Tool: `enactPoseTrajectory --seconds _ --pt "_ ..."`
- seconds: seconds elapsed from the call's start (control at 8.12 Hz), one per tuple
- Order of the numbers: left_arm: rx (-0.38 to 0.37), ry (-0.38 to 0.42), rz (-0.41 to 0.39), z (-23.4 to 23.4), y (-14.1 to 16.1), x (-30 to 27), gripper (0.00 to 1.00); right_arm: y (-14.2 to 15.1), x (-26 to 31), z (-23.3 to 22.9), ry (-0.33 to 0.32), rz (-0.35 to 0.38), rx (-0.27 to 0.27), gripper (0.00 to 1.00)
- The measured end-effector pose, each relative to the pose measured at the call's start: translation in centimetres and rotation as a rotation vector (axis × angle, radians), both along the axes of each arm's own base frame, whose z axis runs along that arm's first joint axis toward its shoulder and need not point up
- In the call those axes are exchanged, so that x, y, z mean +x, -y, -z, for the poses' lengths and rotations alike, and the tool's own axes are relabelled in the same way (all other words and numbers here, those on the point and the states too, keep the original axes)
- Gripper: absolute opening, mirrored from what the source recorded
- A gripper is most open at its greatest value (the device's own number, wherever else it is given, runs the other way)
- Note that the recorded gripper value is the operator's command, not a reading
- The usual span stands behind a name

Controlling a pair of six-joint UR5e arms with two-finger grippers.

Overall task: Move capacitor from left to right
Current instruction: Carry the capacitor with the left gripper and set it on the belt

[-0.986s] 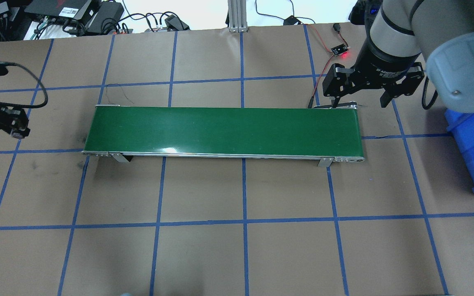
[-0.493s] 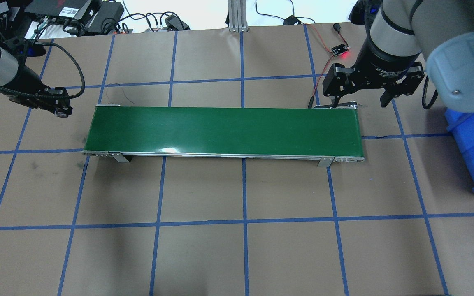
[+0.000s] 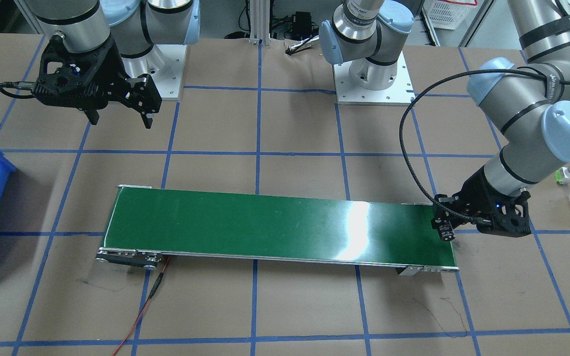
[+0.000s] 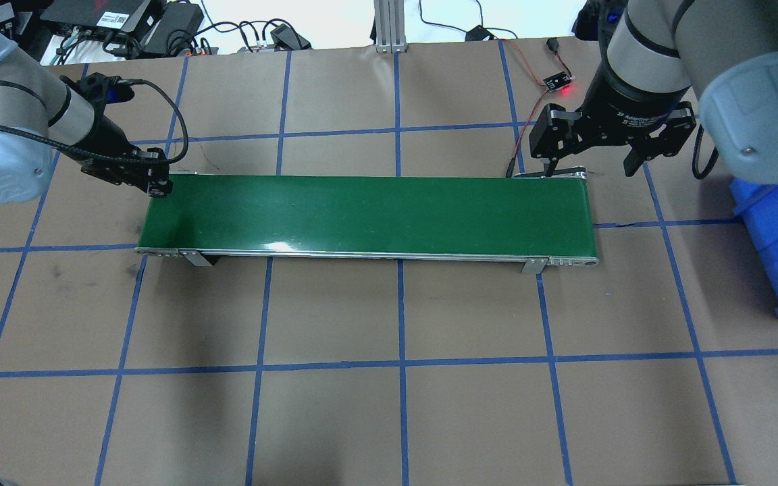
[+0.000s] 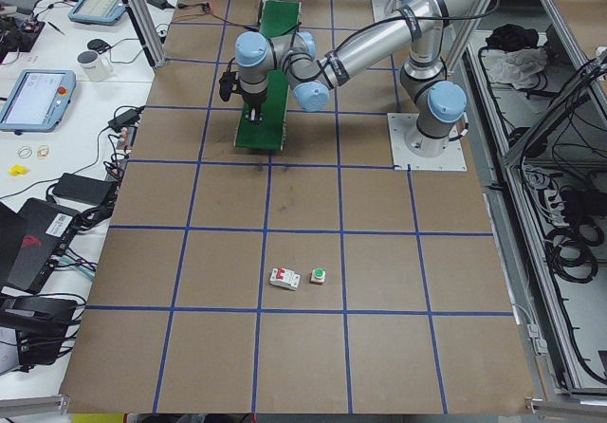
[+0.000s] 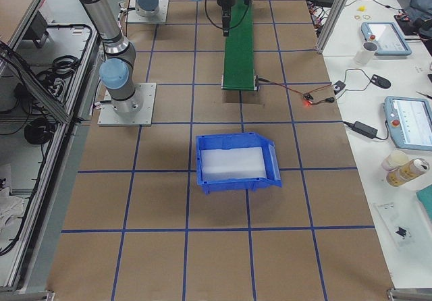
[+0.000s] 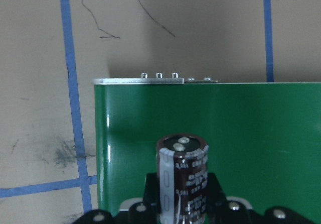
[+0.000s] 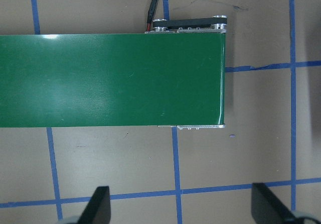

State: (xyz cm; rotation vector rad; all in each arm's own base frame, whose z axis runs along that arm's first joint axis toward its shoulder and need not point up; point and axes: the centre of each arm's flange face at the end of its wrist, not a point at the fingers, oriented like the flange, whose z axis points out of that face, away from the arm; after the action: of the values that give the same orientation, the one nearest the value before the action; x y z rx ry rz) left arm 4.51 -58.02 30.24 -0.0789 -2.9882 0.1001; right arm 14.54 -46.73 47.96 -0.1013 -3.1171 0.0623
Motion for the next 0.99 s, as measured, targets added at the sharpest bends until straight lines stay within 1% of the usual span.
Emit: enactPoseTrajectory --seconds 0.25,0.37,0.49,0.62,0.74,0.86,0.99 --pt "0.042 0.002 0.008 2.3 0.6 -0.2 0.00 0.0 0.0 0.0 -0.001 0.000 0.000 1.00" --pt "0.067 0.025 0.010 3.3 0.7 0.1 0.00 0.0 0.0 0.0 -0.001 0.000 0.000 1.00" --pt "0.086 0.042 0.008 4.0 0.7 0.3 0.32 0.0 0.0 0.0 -0.001 0.000 0.000 1.00" --pt "0.094 0.050 0.007 4.3 0.7 0.4 0.70 0.0 0.0 0.0 -0.001 0.000 0.001 1.00" --pt "0.098 0.053 0.007 4.4 0.7 0.4 0.88 0.0 0.0 0.0 -0.001 0.000 0.002 1.00" --pt "0.099 0.054 0.007 4.4 0.7 0.4 1.00 0.0 0.0 0.1 -0.002 0.000 0.002 1.00" --pt "0.095 0.056 0.008 4.1 0.7 0.1 1.00 0.0 0.0 0.1 -0.002 0.000 0.002 1.00"
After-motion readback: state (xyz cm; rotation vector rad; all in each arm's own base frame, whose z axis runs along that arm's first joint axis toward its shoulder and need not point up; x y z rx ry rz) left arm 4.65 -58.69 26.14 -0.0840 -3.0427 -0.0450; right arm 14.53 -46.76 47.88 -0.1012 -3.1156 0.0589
